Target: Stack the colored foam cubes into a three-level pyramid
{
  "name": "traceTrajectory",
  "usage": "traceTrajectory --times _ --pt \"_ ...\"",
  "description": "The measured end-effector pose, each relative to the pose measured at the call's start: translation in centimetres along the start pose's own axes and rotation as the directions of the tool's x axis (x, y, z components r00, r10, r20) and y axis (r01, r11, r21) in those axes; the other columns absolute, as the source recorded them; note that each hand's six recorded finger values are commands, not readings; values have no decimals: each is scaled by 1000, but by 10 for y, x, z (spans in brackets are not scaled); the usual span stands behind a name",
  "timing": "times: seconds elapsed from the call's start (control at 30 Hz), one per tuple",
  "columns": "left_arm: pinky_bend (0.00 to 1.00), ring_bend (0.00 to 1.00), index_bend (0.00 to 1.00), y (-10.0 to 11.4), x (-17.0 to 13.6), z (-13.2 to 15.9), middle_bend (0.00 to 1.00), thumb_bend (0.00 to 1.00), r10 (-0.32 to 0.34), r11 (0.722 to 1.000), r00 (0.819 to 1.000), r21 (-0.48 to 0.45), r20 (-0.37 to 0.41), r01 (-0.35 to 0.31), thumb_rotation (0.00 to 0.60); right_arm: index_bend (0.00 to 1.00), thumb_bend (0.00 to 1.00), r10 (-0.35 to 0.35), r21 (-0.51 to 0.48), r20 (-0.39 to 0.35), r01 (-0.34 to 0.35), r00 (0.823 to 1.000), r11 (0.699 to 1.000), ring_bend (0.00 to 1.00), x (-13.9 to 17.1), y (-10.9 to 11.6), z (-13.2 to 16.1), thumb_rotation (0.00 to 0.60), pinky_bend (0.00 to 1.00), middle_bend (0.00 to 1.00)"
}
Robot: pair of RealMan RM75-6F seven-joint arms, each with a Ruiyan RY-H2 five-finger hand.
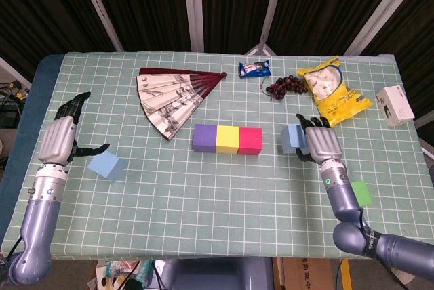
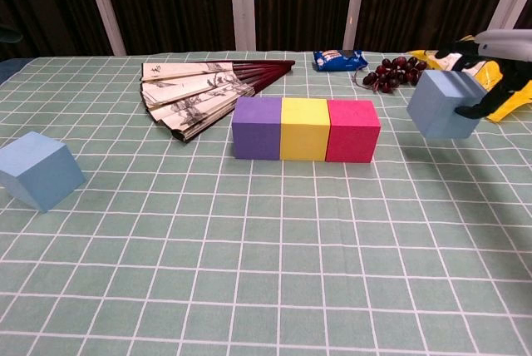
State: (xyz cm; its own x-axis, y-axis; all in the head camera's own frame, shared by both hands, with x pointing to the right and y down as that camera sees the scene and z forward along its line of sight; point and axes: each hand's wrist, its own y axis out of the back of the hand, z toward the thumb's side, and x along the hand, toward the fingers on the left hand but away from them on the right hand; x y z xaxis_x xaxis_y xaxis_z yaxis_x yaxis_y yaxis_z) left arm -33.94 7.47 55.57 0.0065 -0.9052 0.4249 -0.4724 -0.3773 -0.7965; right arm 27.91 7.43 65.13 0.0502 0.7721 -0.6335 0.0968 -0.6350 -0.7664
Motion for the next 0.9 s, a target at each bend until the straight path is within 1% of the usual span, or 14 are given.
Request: traceTrajectory --times 0.13,0.33,0.47,0.63,0.73,0.9 --pt "33 62 0 1 0 0 44 67 -1 1000 1000 -7 -1 1 600 0 439 -28 24 -43 29 999 999 123 2 13 27 600 0 303" --pt "33 62 0 4 2 -2 44 67 0 999 1000 -35 -10 -1 600 0 440 -69 69 -71 74 995 995 123 0 27 68 600 0 304" --pt "33 62 0 5 4 -4 44 66 -8 998 1000 -54 -17 7 600 0 440 -78 91 -44 82 996 992 128 -2 29 87 600 0 306" --pt "33 63 0 5 5 -7 44 67 -17 997 1000 -71 -24 16 600 0 439 -62 99 4 61 998 993 138 0 23 106 600 0 318" --pt "33 62 0 7 6 -7 44 67 -18 997 1000 -80 -26 15 600 0 440 -56 97 7 55 998 994 144 1 20 118 600 0 327" --pt "33 63 0 9 6 -8 44 66 -15 996 1000 -91 -26 12 600 0 440 -56 91 9 55 998 994 145 2 17 128 600 0 334"
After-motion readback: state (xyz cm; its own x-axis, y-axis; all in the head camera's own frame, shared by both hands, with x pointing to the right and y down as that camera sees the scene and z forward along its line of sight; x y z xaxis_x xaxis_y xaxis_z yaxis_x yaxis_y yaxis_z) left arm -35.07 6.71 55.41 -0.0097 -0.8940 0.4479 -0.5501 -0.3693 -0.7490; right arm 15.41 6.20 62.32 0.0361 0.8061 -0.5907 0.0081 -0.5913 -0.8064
